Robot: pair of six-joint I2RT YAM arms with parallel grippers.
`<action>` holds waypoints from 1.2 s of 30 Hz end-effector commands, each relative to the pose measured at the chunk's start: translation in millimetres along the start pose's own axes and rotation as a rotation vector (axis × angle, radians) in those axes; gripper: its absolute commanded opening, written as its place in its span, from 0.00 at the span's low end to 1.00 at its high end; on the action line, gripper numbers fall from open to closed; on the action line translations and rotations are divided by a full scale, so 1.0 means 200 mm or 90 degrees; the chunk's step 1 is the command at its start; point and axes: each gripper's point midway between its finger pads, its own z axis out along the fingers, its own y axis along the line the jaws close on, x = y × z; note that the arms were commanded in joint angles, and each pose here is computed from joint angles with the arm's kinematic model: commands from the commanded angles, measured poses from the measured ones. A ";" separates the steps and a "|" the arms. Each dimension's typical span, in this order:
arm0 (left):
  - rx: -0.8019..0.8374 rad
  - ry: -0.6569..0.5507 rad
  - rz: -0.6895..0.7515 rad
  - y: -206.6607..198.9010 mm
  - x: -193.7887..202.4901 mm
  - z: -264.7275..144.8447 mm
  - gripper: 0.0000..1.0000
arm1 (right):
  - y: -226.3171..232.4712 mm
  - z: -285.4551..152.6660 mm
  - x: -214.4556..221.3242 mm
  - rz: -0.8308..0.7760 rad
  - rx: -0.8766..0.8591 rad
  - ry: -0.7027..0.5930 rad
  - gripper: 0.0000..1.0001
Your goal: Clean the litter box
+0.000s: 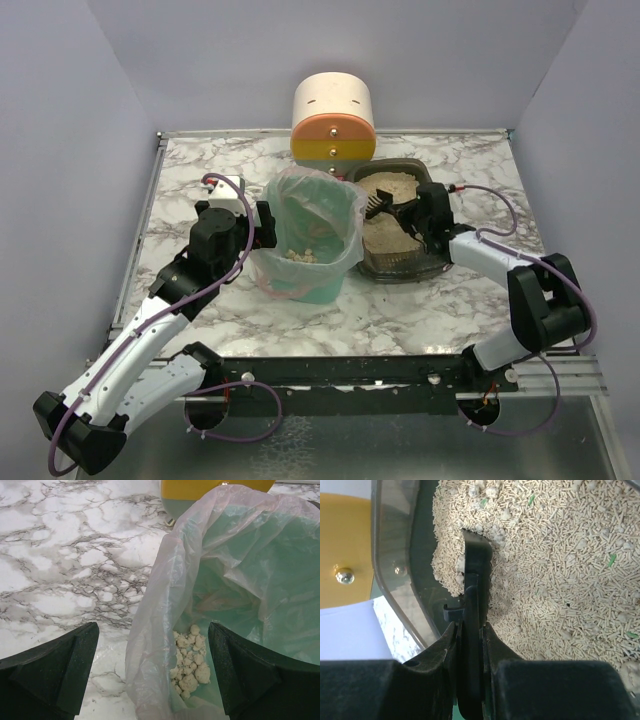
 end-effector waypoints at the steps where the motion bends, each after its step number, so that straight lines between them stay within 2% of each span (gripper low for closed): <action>1: 0.016 0.001 -0.004 -0.02 -0.01 -0.01 0.99 | -0.14 0.09 0.04 0.089 0.006 -0.027 0.01; 10: 0.022 0.003 -0.002 -0.03 -0.01 0.00 0.99 | -0.14 0.02 0.00 0.168 -0.158 -0.089 0.01; 17: 0.024 0.001 -0.002 -0.03 -0.01 -0.01 0.99 | -0.12 -0.10 0.00 0.193 -0.273 -0.095 0.00; 23: 0.026 -0.002 -0.004 -0.03 -0.01 -0.01 0.99 | -0.13 -0.15 -0.01 0.182 -0.263 -0.102 0.00; 36: 0.029 -0.009 -0.008 -0.03 -0.03 -0.03 0.99 | -0.19 -0.38 -0.15 0.144 -0.230 -0.176 0.01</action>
